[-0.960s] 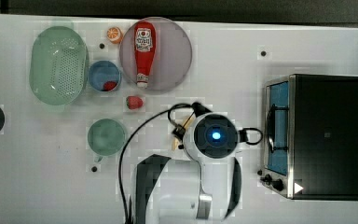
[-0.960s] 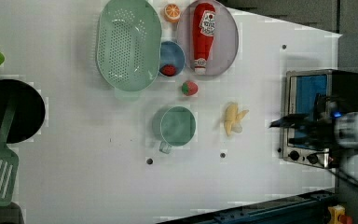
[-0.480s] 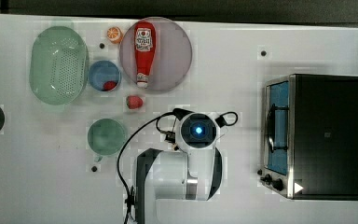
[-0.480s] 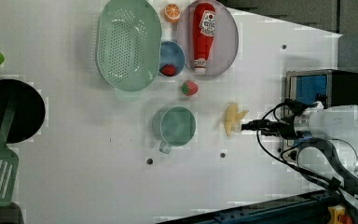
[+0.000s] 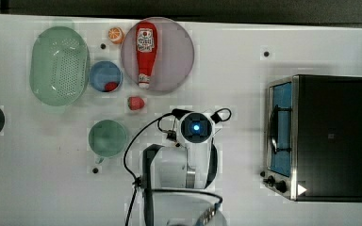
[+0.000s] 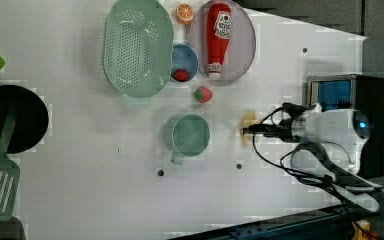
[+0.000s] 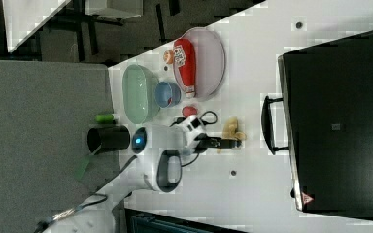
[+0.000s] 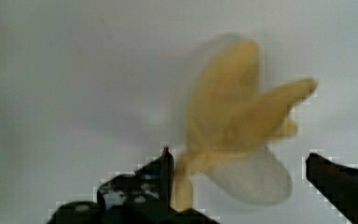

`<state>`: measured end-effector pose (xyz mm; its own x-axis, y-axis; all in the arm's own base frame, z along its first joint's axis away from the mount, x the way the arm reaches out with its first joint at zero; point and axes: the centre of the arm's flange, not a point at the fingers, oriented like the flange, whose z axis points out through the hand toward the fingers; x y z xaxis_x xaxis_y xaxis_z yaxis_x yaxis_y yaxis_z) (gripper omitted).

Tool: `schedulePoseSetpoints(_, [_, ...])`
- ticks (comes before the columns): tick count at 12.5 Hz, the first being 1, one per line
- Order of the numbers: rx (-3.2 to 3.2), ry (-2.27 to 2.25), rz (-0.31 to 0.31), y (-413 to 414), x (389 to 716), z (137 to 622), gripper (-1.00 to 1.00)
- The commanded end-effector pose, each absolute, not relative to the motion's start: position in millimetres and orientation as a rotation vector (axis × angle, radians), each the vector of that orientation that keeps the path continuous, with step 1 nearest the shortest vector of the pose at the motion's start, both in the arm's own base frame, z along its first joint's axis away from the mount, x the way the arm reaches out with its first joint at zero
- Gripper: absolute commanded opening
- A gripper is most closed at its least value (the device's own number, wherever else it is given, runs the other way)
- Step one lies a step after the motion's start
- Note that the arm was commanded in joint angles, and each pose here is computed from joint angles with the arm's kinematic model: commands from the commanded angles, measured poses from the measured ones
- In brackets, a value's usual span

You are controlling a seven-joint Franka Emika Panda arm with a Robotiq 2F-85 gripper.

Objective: Pick Banana and place it in mug.

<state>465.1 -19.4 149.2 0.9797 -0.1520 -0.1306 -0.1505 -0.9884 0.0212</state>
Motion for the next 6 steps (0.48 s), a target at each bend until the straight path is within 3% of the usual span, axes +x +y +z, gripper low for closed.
schedulePoseSetpoints(1, [3.127, -0.168, -0.129, -19.0, 466.4, 151.3, 0.68])
schedulePoseSetpoints(6, [3.130, -0.166, -0.090, -18.2, 472.7, 160.5, -0.48])
